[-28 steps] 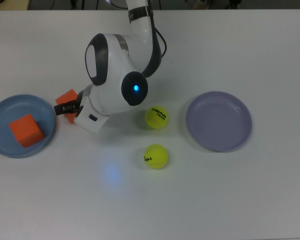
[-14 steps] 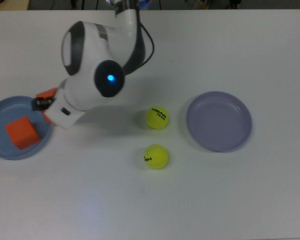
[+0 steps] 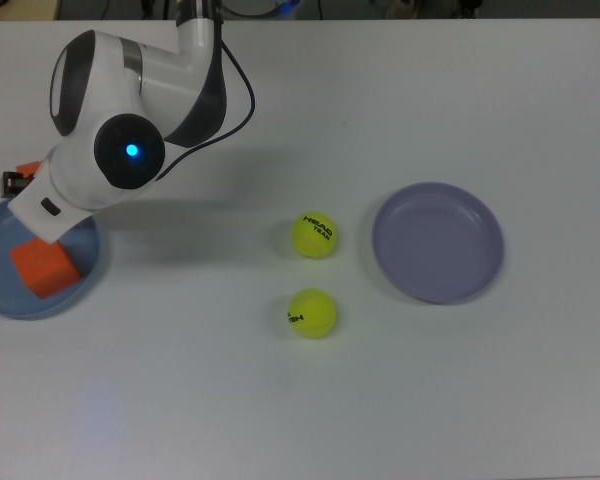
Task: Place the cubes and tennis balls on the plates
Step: 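Move the gripper down onto the nearer tennis ball and grasp it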
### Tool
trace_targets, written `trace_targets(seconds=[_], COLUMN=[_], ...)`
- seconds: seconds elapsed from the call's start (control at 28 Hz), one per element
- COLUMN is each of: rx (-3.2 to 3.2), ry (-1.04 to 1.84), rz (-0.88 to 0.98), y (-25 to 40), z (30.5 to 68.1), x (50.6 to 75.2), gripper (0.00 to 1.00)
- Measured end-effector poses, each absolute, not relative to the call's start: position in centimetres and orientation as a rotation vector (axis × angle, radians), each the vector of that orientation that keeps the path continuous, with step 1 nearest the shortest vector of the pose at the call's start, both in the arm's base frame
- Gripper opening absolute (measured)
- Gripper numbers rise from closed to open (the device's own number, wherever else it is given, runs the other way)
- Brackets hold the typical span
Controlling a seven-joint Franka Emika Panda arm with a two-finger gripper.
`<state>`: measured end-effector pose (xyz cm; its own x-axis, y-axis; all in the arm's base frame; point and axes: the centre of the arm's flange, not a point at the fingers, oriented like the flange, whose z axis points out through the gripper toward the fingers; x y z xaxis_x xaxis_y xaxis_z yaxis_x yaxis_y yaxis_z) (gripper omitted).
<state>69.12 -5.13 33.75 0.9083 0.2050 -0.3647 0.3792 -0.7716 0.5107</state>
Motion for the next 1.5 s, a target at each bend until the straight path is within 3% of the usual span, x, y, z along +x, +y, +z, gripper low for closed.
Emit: trace_targets(seconds=[0.18, 0.25, 0.61, 0.93, 1.21, 1.5], rx=[2.574, 2.602, 2.673, 2.701, 2.702, 2.679], ry=[0.363, 0.344, 0.332, 0.592, 0.765, 0.842], rz=[-0.351, -0.325, -0.201, 0.127, 0.338, 0.455], y=[-4.5, -4.4, -2.4, 12.4, 21.2, 25.5], z=[35.1, 36.4, 41.7, 42.9, 40.2, 36.1], x=[69.2, 69.3, 69.2, 70.2, 70.2, 70.4], gripper=[0.96, 1.0, 1.0, 1.0, 1.0, 1.0])
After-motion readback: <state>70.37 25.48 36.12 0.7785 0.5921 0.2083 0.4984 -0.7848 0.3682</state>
